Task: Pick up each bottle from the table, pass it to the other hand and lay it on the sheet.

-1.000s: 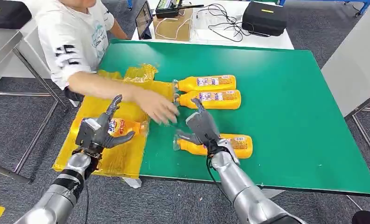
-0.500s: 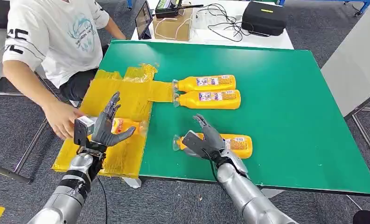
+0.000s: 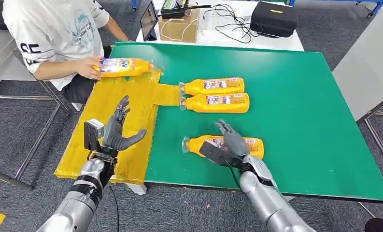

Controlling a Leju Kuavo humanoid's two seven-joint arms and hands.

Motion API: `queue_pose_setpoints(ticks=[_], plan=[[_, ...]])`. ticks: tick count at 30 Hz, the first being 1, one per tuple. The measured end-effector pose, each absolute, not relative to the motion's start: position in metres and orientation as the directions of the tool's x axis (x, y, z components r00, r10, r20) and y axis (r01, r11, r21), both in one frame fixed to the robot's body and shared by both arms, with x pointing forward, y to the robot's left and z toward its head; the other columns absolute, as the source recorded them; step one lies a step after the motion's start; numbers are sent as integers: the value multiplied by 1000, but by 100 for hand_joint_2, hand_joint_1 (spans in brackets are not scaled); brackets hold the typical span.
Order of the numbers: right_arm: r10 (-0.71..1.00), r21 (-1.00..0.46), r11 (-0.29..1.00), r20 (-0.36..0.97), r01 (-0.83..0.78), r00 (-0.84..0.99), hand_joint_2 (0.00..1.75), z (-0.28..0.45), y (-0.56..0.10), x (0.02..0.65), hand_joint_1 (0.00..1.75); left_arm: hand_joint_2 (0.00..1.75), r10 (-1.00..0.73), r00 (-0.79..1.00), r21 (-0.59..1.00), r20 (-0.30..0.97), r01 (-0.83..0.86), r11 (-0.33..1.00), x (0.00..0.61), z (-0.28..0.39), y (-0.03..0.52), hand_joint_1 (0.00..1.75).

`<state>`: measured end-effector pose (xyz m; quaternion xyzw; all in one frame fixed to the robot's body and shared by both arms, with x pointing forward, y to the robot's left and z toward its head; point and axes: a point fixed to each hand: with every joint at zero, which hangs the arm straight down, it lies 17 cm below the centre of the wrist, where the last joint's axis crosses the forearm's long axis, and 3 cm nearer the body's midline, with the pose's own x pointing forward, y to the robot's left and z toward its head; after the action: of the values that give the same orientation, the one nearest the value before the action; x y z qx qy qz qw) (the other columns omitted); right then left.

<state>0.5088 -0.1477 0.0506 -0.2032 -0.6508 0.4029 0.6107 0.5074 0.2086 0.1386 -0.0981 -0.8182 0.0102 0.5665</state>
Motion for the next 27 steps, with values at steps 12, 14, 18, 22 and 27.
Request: queue_pose_setpoints(ticks=[12,14,18,22,27], plan=[[874,-858,406,466,-316,-140,175,32,-183,526,0,175,204,-340,-145,918,192,971,506,144,194,0],[884,-862,383,446,-331,-139,175,29,-187,528,0,175,207,-341,-145,917,197,969,506,145,193,0],[900,-870,347,414,-351,-137,175,25,-194,530,0,175,204,-339,-139,918,206,969,506,145,191,0],[907,-874,330,399,-357,-137,175,24,-198,532,0,175,204,-339,-139,918,206,969,506,144,191,0],[923,-883,291,361,-368,-137,175,21,-208,533,0,175,212,-337,-143,917,218,966,505,145,189,0]])
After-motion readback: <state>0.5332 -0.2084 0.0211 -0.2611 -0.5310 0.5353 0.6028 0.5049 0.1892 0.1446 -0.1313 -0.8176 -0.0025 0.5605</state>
